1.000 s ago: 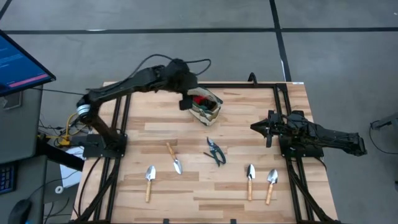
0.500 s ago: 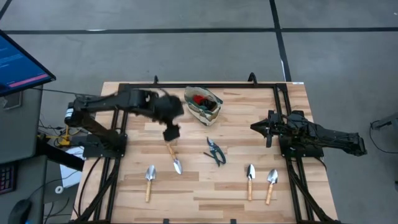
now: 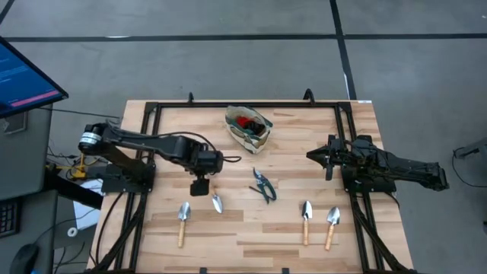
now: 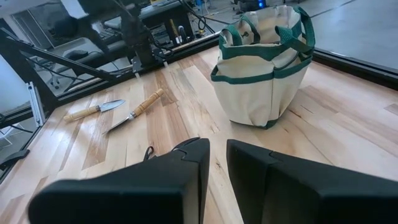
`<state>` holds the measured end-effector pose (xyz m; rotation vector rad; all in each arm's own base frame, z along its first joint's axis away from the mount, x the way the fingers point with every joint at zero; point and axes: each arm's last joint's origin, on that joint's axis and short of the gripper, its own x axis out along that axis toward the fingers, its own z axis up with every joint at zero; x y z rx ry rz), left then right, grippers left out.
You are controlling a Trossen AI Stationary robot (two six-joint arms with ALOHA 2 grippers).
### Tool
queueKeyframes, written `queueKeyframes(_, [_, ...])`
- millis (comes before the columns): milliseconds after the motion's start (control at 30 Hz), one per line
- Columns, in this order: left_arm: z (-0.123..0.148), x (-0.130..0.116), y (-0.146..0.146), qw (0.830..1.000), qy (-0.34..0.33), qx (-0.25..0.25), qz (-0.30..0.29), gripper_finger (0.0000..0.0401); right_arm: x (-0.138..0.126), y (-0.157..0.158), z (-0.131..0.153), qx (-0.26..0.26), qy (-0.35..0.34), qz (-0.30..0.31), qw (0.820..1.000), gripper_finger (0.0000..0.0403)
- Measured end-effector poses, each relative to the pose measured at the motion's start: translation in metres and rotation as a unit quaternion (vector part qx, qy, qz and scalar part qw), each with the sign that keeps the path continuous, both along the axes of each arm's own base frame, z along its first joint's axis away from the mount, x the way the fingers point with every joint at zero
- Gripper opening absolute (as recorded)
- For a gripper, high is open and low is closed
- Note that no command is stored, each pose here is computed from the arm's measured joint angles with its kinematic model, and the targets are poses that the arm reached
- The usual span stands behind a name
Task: Pick & Place Garden tools in Gardening bag
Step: Put the brown trowel into the gardening bag
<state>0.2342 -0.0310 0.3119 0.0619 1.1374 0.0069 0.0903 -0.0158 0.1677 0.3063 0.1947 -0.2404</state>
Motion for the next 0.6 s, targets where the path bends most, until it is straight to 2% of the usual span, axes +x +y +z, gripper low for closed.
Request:
queueKeyframes(167, [-0.008, 0.008, -0.002, 0.998, -0.037, 0.014, -0.051, 0.028, 0.0, 0.0, 0.0, 0.0, 0.0, 0.0, 1.0, 0.005])
queueKeyframes(300, [-0.016, 0.015, -0.003, 0.995, -0.045, -0.01, -0.086, 0.028, 0.0, 0.0, 0.0, 0.0, 0.0, 0.0, 1.0, 0.005])
queueKeyframes(433, [-0.032, 0.023, -0.003, 0.996, -0.012, -0.019, -0.091, 0.028, 0.0, 0.0, 0.0, 0.0, 0.0, 0.0, 1.0, 0.005])
queueKeyframes(600, [-0.052, 0.035, -0.004, 0.991, 0.028, 0.001, -0.133, 0.028, 0.0, 0.0, 0.0, 0.0, 0.0, 0.0, 1.0, 0.005])
